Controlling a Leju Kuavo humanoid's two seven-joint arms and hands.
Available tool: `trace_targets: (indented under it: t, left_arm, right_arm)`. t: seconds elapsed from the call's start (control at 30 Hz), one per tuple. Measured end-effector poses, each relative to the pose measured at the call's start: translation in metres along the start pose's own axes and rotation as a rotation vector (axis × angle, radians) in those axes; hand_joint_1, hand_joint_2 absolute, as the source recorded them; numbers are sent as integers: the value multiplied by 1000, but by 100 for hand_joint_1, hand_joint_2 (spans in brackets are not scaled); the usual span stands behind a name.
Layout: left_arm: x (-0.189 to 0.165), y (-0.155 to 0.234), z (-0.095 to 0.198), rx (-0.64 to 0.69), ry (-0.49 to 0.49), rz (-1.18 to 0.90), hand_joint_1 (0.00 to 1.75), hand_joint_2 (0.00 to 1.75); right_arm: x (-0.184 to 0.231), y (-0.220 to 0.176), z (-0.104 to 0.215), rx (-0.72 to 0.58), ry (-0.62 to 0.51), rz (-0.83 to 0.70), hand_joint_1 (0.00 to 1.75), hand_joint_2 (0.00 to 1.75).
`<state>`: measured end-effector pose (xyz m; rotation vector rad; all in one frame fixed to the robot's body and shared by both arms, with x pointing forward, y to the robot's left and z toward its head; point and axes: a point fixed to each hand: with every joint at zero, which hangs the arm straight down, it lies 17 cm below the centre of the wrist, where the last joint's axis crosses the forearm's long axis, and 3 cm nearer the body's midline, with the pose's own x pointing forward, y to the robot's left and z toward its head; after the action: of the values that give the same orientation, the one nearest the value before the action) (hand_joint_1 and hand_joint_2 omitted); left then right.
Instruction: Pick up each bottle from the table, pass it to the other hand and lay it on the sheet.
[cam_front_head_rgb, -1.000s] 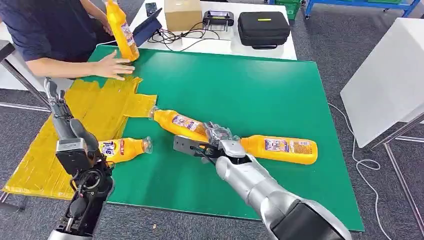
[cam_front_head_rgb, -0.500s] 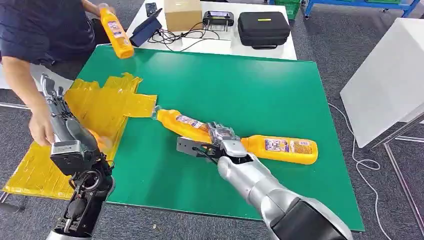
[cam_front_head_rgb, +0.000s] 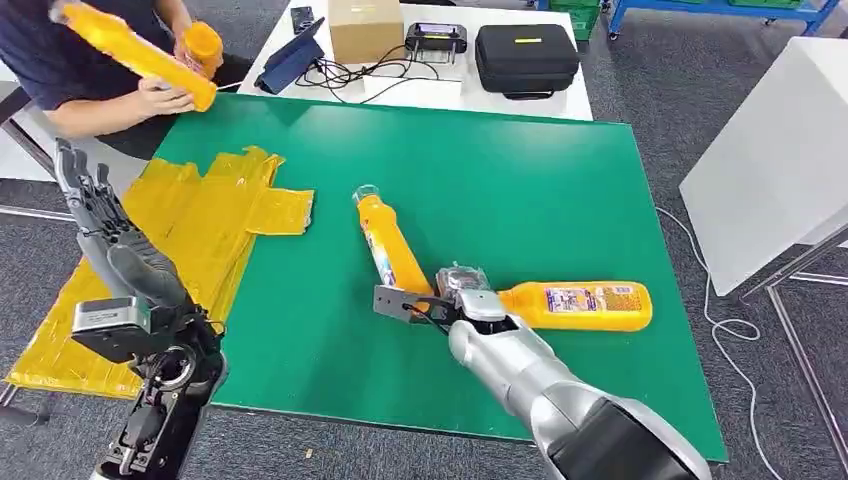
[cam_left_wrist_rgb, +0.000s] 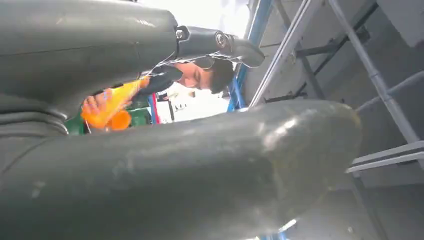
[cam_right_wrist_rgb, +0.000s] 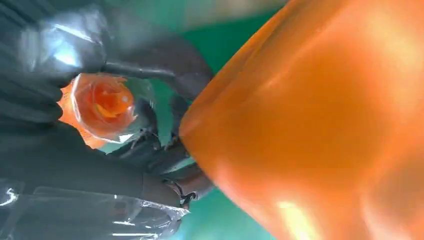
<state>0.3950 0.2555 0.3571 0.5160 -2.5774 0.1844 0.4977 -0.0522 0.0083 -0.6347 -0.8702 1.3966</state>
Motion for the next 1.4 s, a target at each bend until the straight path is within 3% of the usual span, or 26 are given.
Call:
trace_targets:
  t: [0.17, 0.23, 0.3, 0.33, 0.57, 0.8, 1.0, 1.13, 1.23, 1.27, 1.4]
  left_arm:
    - [3, 1, -2, 4, -8, 5, 0, 0]
    - [4, 0, -2, 5, -9, 3, 0, 0]
    - [5, 0, -2, 5, -10, 5, 0, 0]
    - [5, 0, -2, 5, -12, 7, 0, 0]
    - [7, -2, -2, 3, -16, 5, 0, 0]
    - [5, 1, 3, 10, -9, -18, 0, 0]
    - [1, 9, 13, 9, 14, -36, 0, 0]
    - [2, 10, 15, 4, 12, -41, 0, 0]
    - [3, 10, 15, 5, 9, -42, 0, 0]
    - [3, 10, 15, 4, 8, -43, 0, 0]
    - [4, 12, 13, 11, 9, -35, 0, 0]
  right_arm:
    - [-5, 0, -1, -3, 16, 8, 175, 175]
    - [-6, -1, -1, -4, 21, 11, 0, 175]
    - [-6, -1, -1, -5, 27, 14, 0, 175]
    - [-7, -1, -1, -6, 31, 14, 0, 0]
    - [-17, -21, -4, -68, 75, -71, 0, 0]
    - [-22, -97, -4, -226, 92, -74, 0, 0]
    - [11, -175, 21, -345, -20, -95, 0, 0]
    - [38, -227, 50, -455, -188, -228, 0, 0]
    - [38, -254, 66, -528, -243, -312, 0, 0]
    - [37, -259, 69, -540, -248, -328, 0, 175]
    - [44, -267, 74, -550, -346, -409, 0, 175]
